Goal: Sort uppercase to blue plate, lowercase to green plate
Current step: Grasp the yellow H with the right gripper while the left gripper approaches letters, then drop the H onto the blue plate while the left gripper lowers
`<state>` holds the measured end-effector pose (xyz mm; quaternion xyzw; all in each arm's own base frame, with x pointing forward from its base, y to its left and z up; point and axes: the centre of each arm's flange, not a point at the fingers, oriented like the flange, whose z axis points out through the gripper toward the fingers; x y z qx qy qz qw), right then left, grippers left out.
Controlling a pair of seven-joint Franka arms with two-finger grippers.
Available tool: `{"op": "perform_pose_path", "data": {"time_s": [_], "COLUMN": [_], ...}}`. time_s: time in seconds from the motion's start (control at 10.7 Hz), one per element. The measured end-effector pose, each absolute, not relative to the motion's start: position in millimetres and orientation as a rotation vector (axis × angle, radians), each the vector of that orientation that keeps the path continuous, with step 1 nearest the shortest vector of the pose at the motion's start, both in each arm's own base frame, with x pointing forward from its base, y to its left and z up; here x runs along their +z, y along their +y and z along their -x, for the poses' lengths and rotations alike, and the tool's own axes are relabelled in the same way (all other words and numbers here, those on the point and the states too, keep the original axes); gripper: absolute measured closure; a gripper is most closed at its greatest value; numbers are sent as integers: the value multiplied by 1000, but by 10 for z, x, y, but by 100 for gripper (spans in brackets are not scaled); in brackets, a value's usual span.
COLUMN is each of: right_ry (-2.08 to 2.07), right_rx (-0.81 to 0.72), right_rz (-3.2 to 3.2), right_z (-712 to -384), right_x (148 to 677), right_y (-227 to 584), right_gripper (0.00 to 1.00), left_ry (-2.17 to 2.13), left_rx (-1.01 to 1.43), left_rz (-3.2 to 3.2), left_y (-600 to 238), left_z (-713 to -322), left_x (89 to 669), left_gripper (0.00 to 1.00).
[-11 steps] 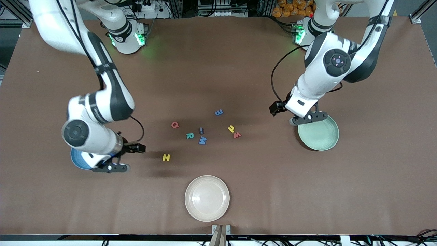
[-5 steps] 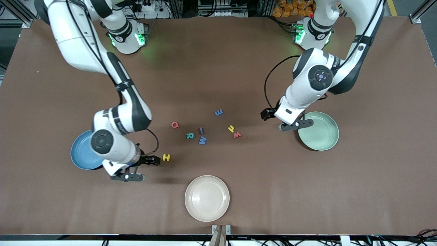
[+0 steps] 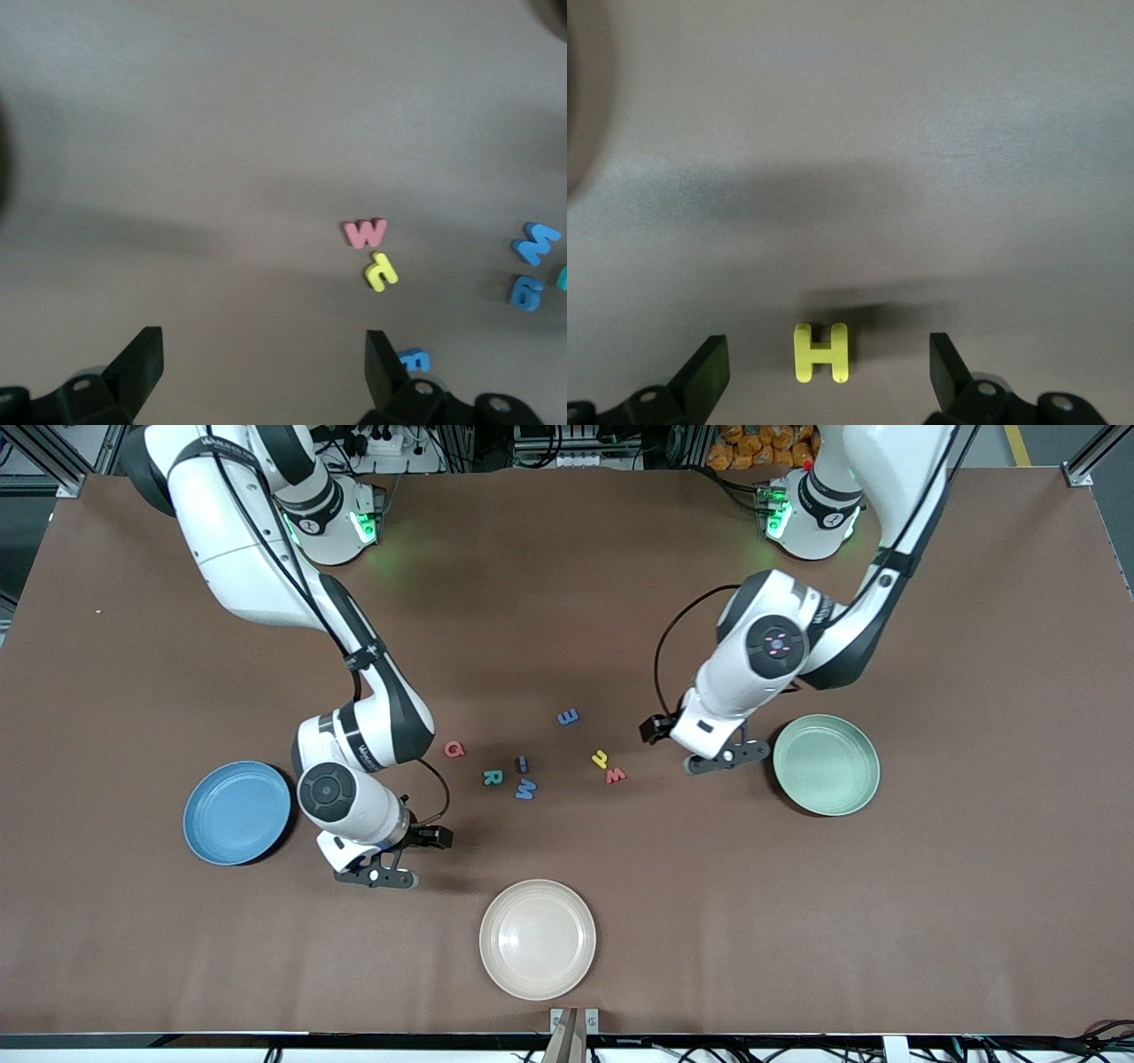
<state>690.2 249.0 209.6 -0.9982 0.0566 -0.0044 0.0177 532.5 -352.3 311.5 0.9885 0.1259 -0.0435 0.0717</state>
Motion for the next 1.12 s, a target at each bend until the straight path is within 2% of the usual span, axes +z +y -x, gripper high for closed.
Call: {"op": "perform_pose_path", "data": {"time_s": [0.56,0.93,1.12], "right_ry": [276,332,336], "right_rx": [-4,19,18], "right_rz": [3096,3097,3098], "right_z": [-6787,-6696,-6693], "right_x": [1791,1725,1723], "right_y": [2501,2613,2617], "right_gripper": [0,0,0], "left_ry": [472,492,398], "left_rx": [-106,-102,-23], "left_rz": [-2964,-3028,-3100], "left_y": [-3788,-4160,-4262], "left_z": [-5598,-5505,-5456], "left_x": [2894,2462,2390], "left_gripper": [0,0,0]}}
